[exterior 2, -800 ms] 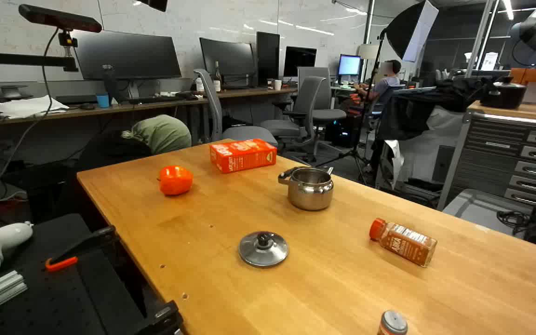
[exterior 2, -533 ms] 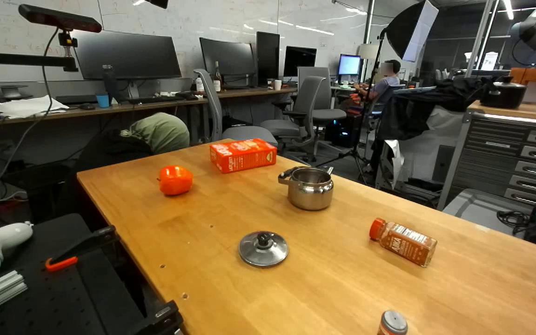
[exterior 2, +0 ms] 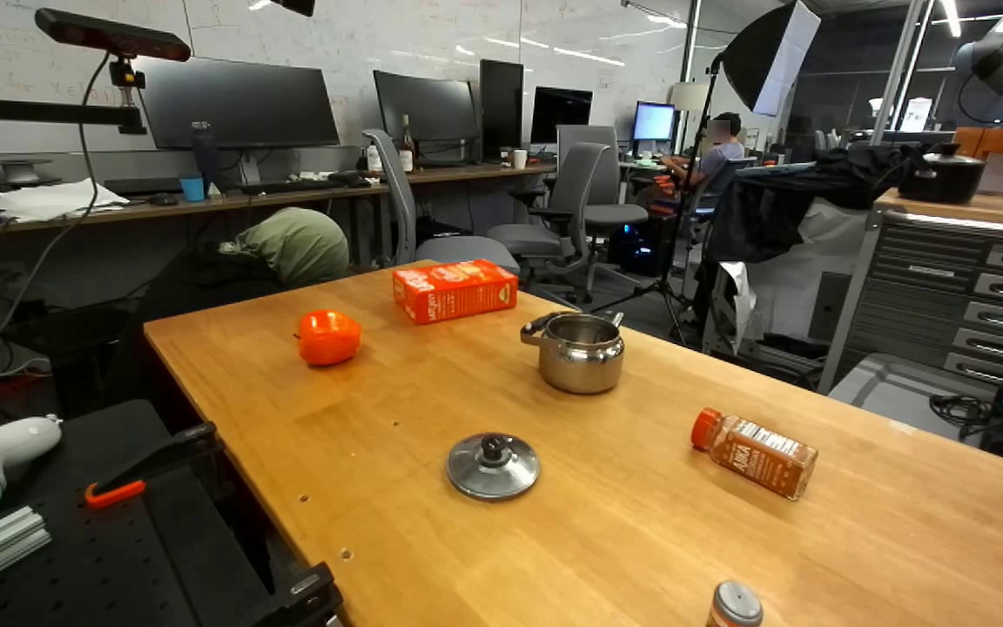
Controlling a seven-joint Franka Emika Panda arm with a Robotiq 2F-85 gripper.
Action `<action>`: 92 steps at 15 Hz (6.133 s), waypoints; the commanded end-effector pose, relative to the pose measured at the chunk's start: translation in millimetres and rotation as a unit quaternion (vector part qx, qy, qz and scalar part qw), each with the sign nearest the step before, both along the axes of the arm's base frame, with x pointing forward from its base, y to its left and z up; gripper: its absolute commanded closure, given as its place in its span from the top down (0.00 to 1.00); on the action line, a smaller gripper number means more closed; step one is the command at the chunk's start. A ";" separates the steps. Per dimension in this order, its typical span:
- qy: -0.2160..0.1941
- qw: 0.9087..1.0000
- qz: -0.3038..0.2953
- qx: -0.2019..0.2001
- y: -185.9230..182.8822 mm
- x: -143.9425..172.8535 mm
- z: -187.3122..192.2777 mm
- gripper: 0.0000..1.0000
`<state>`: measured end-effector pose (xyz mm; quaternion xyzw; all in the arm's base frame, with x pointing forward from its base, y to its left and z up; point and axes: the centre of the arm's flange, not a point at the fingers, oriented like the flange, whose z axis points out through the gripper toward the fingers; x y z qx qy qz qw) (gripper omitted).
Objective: Put the lid on the metal tea pot
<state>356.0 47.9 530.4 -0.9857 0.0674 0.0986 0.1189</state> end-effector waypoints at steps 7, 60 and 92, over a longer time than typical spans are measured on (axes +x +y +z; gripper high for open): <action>-0.025 0.999 0.014 -0.021 -17.6 3.4 -3.8 1.00; -0.046 0.996 -0.042 -0.065 -155.5 72.3 -252.2 1.00; -0.027 0.995 0.023 -0.090 -111.0 95.1 -359.2 1.00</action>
